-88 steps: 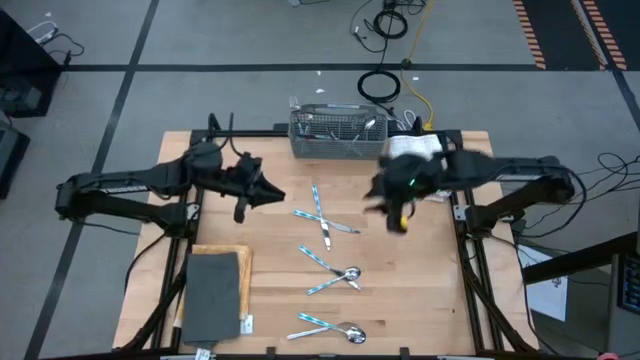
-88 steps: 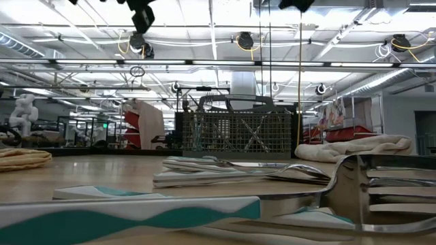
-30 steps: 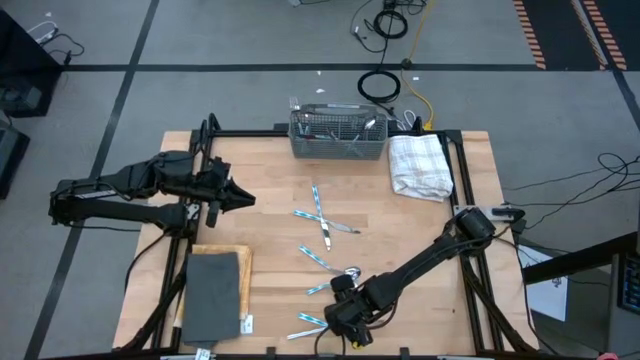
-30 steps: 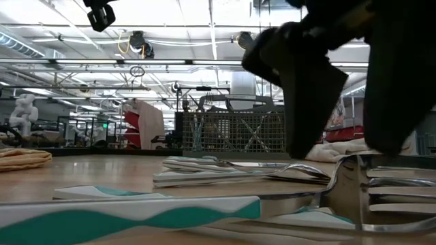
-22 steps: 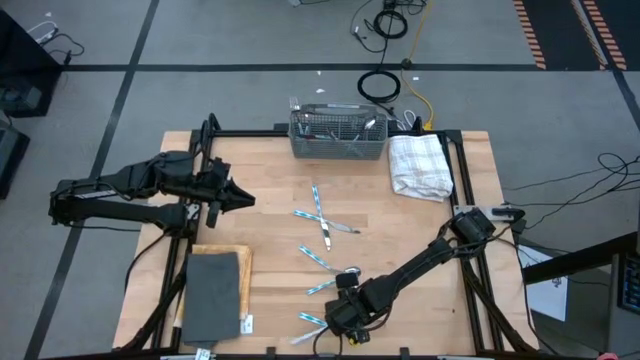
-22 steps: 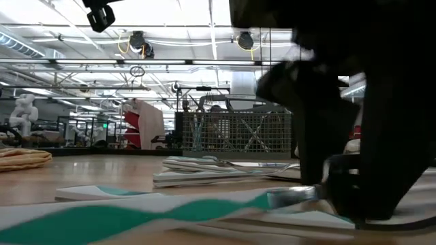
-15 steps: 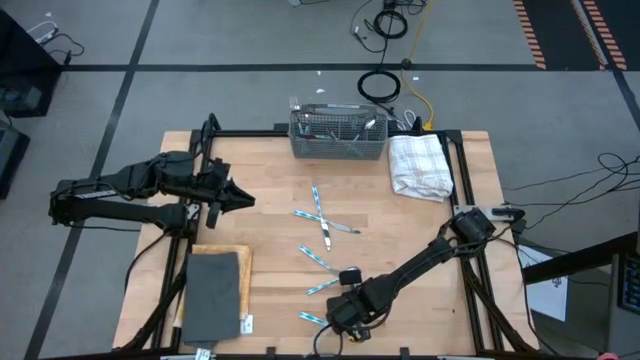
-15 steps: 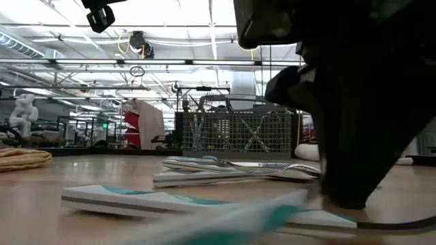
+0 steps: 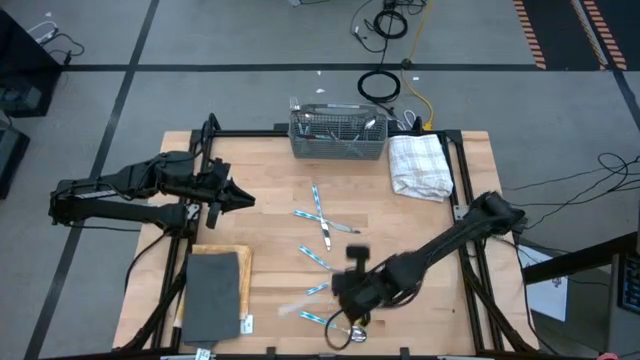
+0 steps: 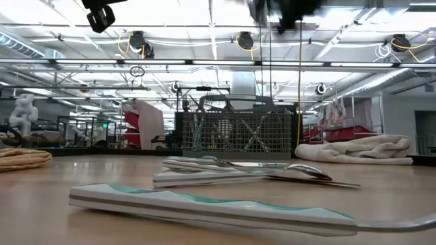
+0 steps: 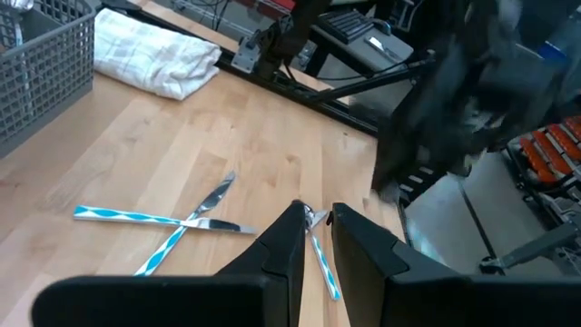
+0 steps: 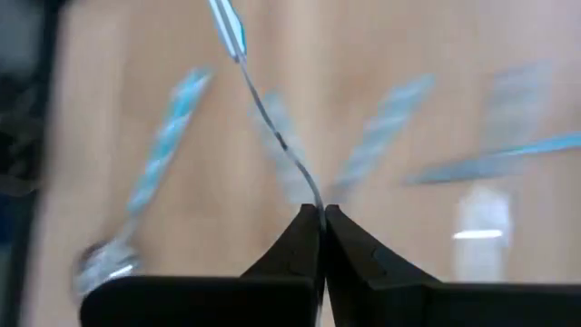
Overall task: Sort silverware
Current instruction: Put the fork into the silverware basket
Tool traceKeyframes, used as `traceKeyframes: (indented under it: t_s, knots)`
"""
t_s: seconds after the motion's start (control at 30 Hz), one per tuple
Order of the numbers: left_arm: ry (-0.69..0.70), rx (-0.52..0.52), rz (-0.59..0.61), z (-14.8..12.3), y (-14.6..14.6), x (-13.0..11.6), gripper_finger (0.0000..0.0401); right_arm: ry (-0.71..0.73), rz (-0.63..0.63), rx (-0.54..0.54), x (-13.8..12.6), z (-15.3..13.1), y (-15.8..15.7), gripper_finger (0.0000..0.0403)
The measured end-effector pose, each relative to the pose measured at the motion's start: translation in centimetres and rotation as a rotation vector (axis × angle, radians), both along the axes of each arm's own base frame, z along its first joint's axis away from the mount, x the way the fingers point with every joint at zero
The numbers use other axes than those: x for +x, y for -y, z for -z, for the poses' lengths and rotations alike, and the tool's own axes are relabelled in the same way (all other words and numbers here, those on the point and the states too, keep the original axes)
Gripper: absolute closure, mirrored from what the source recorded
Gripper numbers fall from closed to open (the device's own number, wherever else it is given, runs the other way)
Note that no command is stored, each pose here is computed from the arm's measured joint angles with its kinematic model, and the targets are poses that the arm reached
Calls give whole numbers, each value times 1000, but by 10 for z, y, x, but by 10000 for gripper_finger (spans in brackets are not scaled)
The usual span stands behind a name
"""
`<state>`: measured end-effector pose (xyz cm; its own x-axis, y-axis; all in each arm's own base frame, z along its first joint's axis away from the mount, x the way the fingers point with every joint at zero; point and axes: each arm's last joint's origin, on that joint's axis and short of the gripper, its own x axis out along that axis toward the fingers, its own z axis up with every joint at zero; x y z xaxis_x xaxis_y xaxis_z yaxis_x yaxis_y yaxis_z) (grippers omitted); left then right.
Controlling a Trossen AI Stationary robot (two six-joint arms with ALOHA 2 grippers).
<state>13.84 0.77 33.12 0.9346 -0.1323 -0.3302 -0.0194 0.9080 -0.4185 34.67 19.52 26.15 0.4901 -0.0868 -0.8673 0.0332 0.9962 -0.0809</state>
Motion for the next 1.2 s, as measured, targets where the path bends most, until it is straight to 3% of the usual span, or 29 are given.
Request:
traceKeyframes:
  t_s: [0.13,0.3,0.47,0.57,0.77,1.2]
  knots:
    - [2,1,0,0,0,0,338,105,157,-236,-21,-70,40,403]
    - [1,9,-21,0,-1,0,338,45,310,-524,-42,-135,113,403]
    - [-1,20,-54,0,-2,0,338,-12,277,-760,-35,-170,175,403]
    - [-6,21,-58,0,-2,0,338,-124,306,-924,-36,-178,211,403]
    - [-42,39,-108,4,-3,-1,338,-385,241,-1070,-30,-174,265,403]
    - [-61,59,-172,5,-5,-2,338,-683,-103,-1335,71,-122,320,403]
